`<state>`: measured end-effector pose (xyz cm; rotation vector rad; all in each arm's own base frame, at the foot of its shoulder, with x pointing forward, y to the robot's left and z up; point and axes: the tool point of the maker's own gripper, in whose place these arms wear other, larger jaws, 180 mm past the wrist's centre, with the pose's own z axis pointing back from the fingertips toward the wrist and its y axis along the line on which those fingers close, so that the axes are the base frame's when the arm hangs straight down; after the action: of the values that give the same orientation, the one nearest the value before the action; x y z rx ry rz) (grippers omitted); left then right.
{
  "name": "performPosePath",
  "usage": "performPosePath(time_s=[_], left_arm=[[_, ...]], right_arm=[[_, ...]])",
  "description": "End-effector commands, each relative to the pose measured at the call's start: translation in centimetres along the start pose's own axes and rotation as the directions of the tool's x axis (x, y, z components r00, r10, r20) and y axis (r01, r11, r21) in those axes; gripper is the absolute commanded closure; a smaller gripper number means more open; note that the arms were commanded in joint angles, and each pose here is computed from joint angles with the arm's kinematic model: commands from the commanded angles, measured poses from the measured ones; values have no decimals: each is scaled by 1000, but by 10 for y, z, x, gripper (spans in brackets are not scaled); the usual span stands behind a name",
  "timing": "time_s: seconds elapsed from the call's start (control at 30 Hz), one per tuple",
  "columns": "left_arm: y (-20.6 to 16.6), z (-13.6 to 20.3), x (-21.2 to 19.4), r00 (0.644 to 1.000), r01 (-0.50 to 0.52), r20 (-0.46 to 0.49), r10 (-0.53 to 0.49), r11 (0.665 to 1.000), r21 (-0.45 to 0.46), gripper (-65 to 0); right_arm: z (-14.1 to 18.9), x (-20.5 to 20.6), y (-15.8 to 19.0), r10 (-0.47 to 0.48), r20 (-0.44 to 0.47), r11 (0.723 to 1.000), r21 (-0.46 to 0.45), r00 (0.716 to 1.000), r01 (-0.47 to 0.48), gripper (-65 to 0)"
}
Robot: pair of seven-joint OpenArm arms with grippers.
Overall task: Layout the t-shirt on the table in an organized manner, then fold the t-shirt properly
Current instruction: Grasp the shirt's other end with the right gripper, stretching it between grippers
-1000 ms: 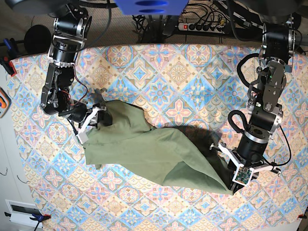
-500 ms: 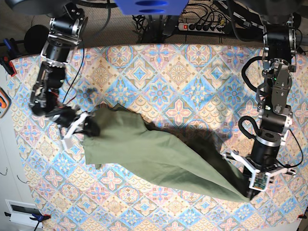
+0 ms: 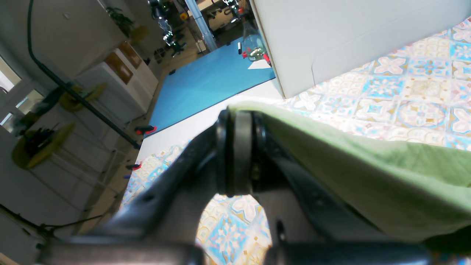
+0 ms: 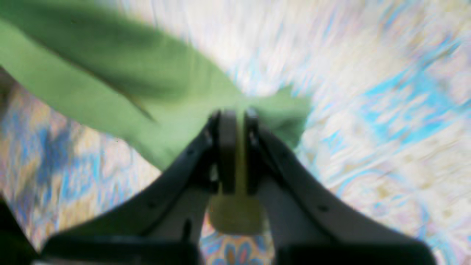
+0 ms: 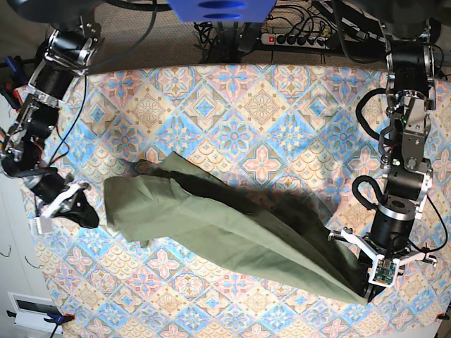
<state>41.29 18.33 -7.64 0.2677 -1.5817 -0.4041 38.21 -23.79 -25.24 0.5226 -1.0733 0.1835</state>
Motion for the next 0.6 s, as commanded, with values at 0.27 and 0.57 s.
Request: performPosePath(time_s=[0.27, 0.57], left_arm=[[22, -2, 43, 992, 13, 123, -20, 998, 61, 0], [12, 0, 28, 996, 9, 88, -12, 999, 35, 0]], right_arm=[[21, 52, -12, 109, 61, 994, -29, 992, -107, -38], [-15, -1, 25, 63, -41, 995, 86, 997, -60, -266]])
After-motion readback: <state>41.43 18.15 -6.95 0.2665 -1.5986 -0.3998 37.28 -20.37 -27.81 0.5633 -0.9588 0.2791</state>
